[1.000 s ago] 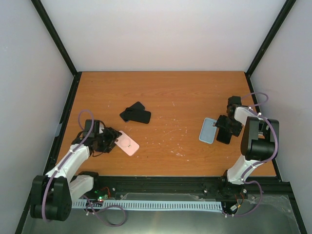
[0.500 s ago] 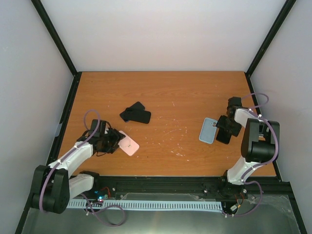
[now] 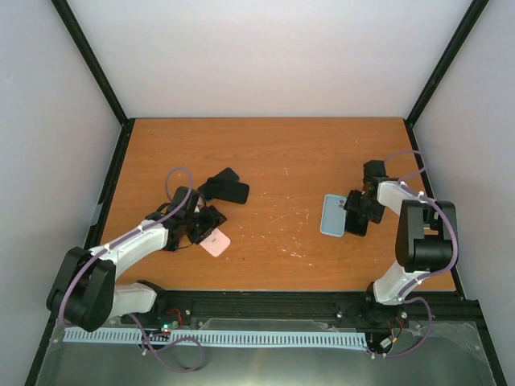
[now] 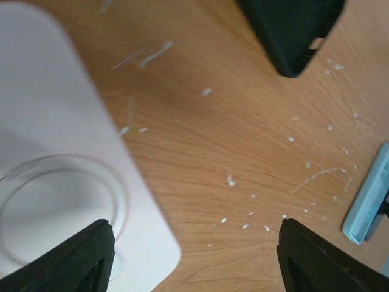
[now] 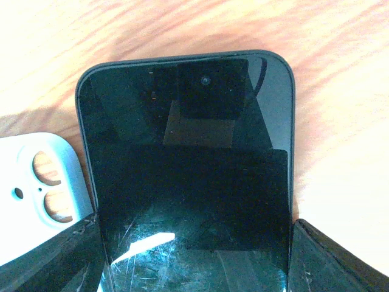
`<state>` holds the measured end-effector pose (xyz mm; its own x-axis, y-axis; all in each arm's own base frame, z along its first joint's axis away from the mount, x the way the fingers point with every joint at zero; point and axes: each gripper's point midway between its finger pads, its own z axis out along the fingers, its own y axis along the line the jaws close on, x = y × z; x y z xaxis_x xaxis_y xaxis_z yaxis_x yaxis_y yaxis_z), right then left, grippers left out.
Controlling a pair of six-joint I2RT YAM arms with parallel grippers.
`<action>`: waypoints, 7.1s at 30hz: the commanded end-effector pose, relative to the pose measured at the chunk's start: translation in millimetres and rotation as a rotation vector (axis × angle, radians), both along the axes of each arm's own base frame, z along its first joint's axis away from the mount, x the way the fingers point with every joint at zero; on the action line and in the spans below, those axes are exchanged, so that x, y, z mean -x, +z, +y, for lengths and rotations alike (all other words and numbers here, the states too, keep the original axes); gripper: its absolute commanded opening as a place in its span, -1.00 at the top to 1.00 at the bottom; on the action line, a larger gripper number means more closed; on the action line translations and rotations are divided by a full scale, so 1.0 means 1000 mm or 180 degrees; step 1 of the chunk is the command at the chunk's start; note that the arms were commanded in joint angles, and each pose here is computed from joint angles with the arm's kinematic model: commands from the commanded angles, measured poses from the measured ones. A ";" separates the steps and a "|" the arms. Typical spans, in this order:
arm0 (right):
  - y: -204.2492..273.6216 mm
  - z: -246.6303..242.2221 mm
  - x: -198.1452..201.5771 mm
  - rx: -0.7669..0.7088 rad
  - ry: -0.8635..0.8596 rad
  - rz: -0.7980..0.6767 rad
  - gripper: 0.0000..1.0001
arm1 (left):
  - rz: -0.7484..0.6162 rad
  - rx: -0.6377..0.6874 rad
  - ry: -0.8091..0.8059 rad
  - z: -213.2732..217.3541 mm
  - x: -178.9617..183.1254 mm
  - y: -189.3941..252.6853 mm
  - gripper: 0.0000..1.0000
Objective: Put the phone into the phone case
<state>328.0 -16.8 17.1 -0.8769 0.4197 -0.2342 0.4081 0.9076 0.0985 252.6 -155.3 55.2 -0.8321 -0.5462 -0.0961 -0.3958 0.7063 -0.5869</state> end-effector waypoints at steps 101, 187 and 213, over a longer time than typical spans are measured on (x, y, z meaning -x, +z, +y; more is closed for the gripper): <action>0.118 0.195 0.095 -0.1483 0.0937 -0.1281 -0.04 | -0.0384 0.0957 -0.1797 -0.169 0.083 -0.006 0.04; 0.033 0.291 0.099 -0.0523 0.1211 -0.0579 -0.69 | -0.1136 0.0162 -0.0552 -0.029 0.058 0.037 -0.99; 0.049 0.259 0.041 -0.1241 0.1325 -0.1040 -0.12 | -0.0894 0.0222 -0.1073 -0.095 0.021 0.026 -0.48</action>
<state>272.4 233.2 61.7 -0.8948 0.1936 -0.4023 -0.0184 0.8843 0.4665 218.1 -231.7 67.7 -0.9120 -0.2844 -0.2957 -0.0248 0.7576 -0.6523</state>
